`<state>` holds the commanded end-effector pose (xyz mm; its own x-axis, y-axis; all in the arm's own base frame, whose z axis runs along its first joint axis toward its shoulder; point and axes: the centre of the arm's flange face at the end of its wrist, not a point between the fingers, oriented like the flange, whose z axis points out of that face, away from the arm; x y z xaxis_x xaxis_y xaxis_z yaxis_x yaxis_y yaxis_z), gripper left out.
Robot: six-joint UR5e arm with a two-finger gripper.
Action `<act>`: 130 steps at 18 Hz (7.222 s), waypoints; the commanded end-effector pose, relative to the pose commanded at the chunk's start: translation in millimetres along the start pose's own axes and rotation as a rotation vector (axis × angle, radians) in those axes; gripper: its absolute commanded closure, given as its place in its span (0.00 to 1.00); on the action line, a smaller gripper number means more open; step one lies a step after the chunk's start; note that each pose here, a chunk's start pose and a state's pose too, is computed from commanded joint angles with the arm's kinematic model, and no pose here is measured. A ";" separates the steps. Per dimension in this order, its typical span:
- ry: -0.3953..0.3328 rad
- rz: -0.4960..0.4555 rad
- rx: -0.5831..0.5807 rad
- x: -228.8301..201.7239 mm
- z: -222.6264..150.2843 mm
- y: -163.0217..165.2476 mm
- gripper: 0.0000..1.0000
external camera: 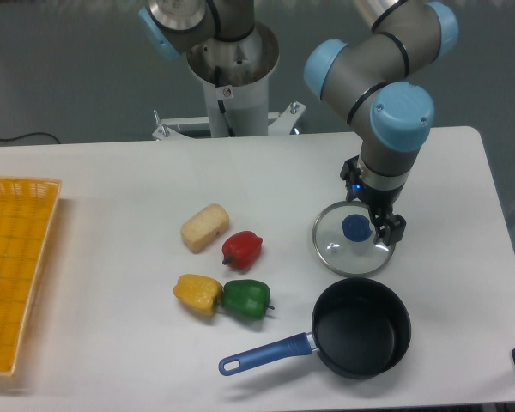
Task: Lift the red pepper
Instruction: 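Lift the gripper up from above the glass pot lid, then move the open gripper toward the red bell pepper, then lower the open gripper around the red bell pepper, then close the gripper on the red bell pepper, then lift the gripped red pepper up off the table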
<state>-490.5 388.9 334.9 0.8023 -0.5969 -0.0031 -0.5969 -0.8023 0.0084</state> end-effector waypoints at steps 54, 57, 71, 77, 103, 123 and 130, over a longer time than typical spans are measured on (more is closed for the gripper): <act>0.065 -0.318 0.250 99.4 129.6 -120.9 0.00; 0.064 -0.330 0.248 99.7 129.4 -125.6 0.00; 0.059 -0.333 0.241 97.8 135.0 -148.3 0.00; 0.050 -0.340 0.223 96.5 136.5 -149.9 0.15; -0.004 -0.354 0.208 86.4 107.3 -143.2 0.64; 0.025 -0.269 0.050 48.8 19.7 -116.9 0.64; 0.022 -0.261 0.016 43.2 16.9 -92.9 0.64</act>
<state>-400.5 437.6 317.1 0.9289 -0.3699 0.0185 -0.3698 -0.9291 -0.0053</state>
